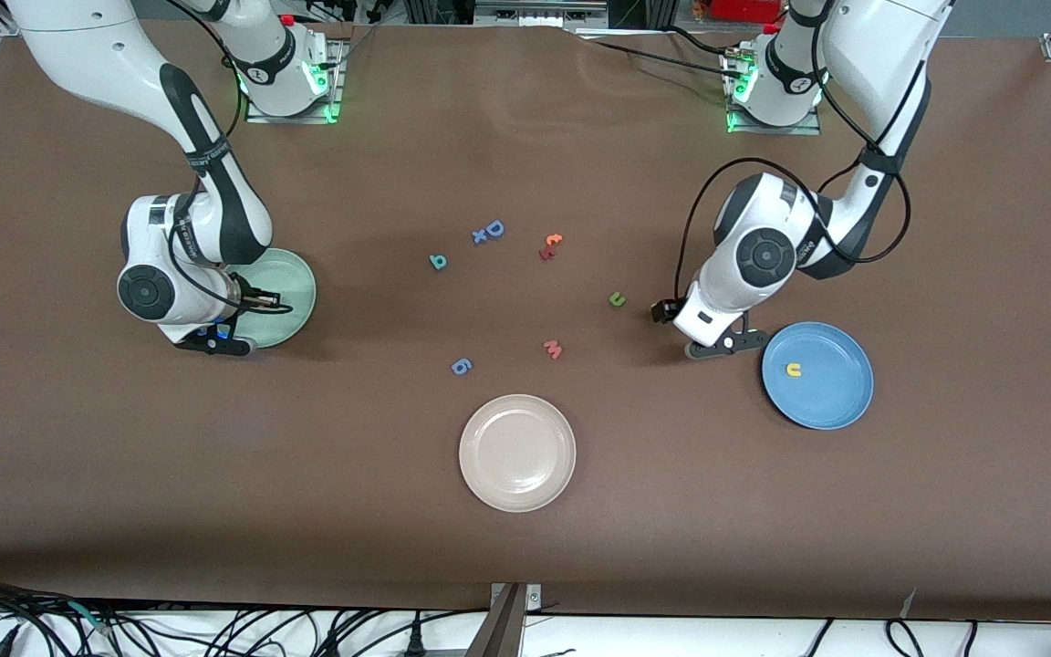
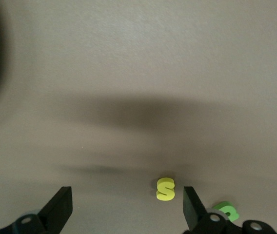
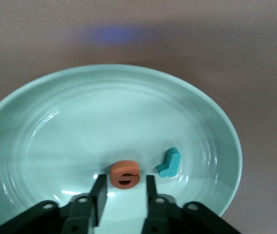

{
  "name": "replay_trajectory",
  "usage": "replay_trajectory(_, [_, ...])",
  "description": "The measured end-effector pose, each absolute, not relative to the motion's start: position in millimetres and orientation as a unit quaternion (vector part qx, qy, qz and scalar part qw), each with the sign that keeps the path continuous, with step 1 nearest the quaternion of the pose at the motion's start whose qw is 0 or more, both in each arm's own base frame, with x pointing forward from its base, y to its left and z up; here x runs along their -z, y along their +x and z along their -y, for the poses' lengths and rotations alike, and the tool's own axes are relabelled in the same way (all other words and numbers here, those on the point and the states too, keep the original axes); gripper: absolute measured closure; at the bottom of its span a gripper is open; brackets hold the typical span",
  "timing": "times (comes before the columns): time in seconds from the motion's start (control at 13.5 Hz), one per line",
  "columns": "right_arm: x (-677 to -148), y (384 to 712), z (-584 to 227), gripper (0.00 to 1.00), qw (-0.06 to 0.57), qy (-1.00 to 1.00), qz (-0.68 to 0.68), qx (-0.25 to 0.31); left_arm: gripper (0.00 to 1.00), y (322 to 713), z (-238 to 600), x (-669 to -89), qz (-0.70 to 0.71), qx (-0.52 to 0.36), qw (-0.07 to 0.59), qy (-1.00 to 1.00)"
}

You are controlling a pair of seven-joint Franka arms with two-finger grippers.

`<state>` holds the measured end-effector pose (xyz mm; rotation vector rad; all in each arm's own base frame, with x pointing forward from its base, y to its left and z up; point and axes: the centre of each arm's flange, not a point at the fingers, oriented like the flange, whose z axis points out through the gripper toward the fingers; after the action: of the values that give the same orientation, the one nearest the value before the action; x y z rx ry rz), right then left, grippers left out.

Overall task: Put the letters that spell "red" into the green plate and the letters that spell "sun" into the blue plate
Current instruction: 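Place the orange letter on the green plate while the left gripper releases u, then reach the yellow s with the left gripper while the right gripper reaches teal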

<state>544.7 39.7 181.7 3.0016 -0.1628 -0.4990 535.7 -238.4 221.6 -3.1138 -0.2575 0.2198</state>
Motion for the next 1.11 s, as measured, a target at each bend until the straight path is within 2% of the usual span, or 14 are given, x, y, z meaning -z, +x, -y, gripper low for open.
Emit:
replay_trajectory(0.15, [-192,546,-44,0.37,0.045,0.984,0.051,0.162,0.00,528,244,-214,0.073,-0.047,-0.003,-0.996])
replay_trajectory(0.3, [-221,545,-68,0.14,0.025,0.984,0.060,0.166,0.00,517,241,-200,0.070,-0.023,-0.017,-0.997])
replay_trajectory(0.37, [-239,543,-88,0.06,0.015,0.984,0.070,0.163,0.00,511,240,-194,0.068,-0.021,-0.018,-0.997])
replay_trajectory(0.52, [-264,534,-139,0.06,0.010,0.983,0.104,0.153,0.00,507,242,-192,0.064,-0.020,-0.019,-0.998])
replay_trajectory(0.74, [-271,510,-229,0.06,0.007,0.978,0.162,0.133,0.00,500,258,-192,0.052,-0.020,-0.019,-0.998])
replay_trajectory(1.11, [-228,476,-310,0.06,-0.009,0.962,0.241,0.124,0.00,493,264,-185,0.040,-0.024,-0.012,-0.999])
